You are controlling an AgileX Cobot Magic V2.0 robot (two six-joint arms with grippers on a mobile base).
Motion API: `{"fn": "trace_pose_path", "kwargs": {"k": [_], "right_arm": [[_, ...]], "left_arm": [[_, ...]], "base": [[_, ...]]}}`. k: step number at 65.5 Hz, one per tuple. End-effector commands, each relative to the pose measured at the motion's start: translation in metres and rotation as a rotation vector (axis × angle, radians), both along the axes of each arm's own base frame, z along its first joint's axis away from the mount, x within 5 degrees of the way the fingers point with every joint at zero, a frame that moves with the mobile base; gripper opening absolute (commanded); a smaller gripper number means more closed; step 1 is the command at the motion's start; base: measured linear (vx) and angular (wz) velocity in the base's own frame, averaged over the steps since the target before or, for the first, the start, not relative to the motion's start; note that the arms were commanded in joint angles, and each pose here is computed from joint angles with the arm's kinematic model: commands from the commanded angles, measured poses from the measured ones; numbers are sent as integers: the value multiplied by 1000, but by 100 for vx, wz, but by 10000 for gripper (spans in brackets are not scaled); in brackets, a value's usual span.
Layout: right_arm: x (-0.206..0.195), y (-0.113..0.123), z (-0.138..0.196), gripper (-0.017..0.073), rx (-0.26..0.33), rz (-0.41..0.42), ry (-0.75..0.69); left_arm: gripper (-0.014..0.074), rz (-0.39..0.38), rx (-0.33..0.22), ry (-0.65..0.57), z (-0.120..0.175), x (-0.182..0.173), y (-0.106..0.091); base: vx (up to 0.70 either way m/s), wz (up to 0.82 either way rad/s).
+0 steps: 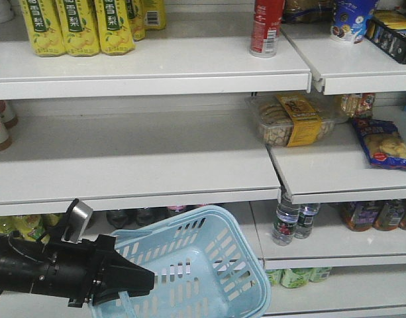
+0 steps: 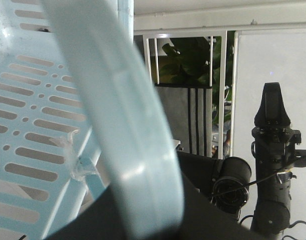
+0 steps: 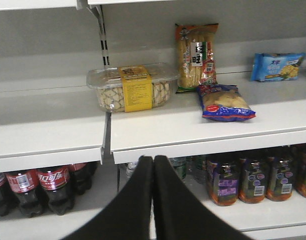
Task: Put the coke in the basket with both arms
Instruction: 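Hold the basket while the base approaches the shelf with the red can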
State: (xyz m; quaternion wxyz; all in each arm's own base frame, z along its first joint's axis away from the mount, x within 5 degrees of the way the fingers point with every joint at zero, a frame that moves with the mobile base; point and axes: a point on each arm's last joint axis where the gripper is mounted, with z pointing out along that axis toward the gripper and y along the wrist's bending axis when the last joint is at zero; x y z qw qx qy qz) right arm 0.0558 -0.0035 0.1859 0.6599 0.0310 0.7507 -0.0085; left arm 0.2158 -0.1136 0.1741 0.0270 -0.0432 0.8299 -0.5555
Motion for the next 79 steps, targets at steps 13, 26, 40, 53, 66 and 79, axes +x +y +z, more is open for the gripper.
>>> {"fn": "trace_pose_path", "kwargs": {"k": [13, 26, 40, 53, 66, 79], "right_arm": [[2, 0, 4, -10, -19, 1, -52], [2, 0, 4, -10, -19, 1, -52], [2, 0, 4, -10, -19, 1, -52], [2, 0, 4, -10, -19, 1, -52], [2, 0, 4, -10, -19, 1, -52], [2, 0, 4, -10, -19, 1, -52]], "left_arm": [[-6, -5, -113, -39, 20, 0, -4], [-6, -5, -113, -39, 20, 0, -4], [-6, -5, -113, -39, 20, 0, -4], [-6, -5, -113, -39, 20, 0, -4], [-6, -5, -113, -39, 20, 0, -4], [-6, -5, -113, -39, 20, 0, -4]], "base": [[5, 18], [3, 12], [4, 5], [5, 2], [5, 4], [5, 5]]}}
